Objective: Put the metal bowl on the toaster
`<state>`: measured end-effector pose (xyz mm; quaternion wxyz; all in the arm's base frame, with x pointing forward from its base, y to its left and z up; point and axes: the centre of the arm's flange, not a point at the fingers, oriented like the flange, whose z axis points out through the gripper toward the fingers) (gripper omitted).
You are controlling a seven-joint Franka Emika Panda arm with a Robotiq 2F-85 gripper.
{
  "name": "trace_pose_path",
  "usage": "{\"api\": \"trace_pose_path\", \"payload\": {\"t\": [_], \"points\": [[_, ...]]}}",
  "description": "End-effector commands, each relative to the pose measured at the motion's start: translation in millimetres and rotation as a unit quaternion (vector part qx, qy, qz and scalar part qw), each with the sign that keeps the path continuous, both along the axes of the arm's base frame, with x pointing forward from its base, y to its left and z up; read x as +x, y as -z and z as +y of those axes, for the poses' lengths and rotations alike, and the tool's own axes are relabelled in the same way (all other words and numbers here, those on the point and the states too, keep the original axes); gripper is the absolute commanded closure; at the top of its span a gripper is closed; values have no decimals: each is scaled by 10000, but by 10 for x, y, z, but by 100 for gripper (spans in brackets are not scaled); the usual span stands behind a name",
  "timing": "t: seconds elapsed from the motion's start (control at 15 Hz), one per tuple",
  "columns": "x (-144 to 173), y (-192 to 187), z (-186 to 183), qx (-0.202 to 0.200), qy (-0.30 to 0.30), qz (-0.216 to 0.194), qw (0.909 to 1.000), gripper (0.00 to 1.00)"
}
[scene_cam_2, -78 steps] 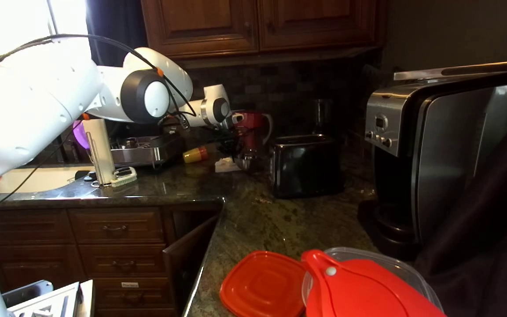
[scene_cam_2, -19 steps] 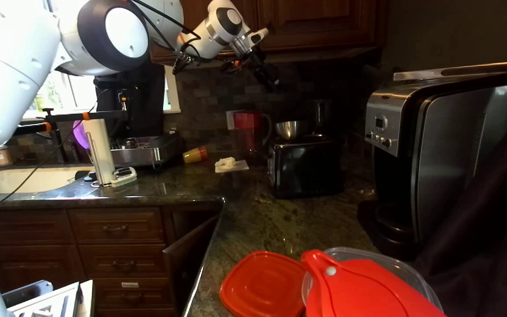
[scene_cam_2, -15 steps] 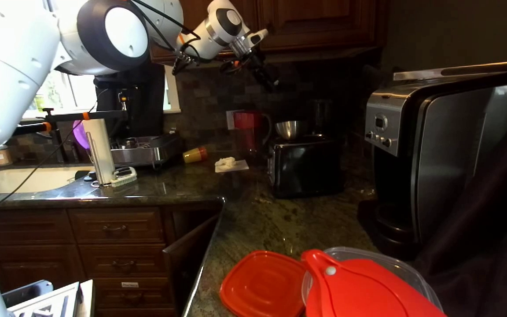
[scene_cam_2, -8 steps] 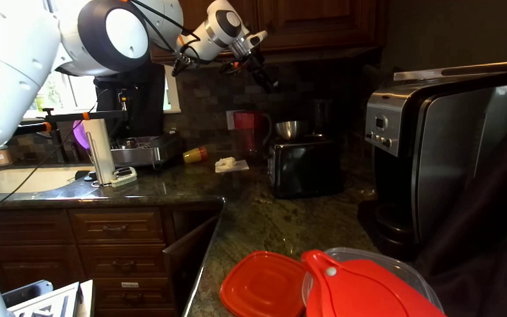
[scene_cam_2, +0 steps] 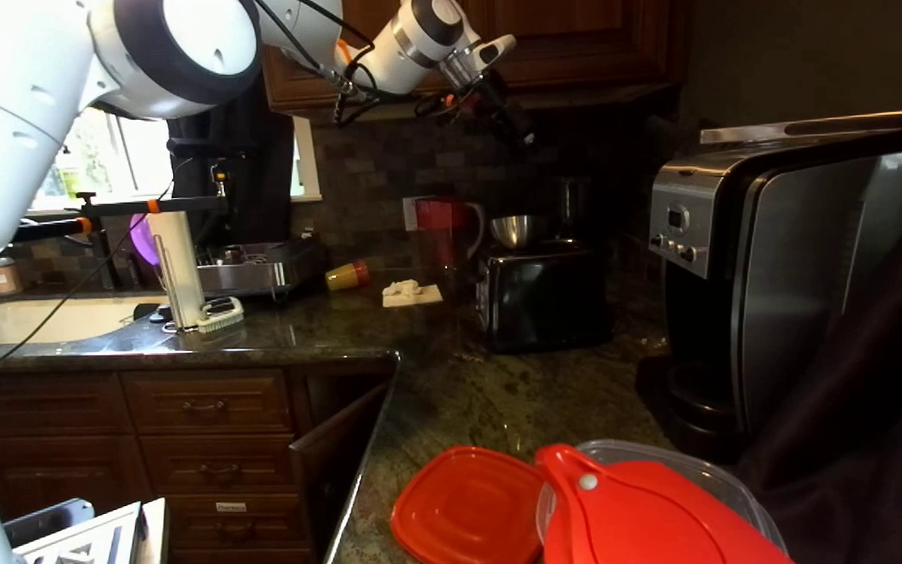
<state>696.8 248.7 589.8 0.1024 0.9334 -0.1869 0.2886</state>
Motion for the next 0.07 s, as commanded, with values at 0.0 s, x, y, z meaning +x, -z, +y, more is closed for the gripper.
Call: {"api": "trace_pose_path", "payload": {"t": [0.0], "points": [[-3, -6, -57, 10, 59, 8, 10000, 0]]}}
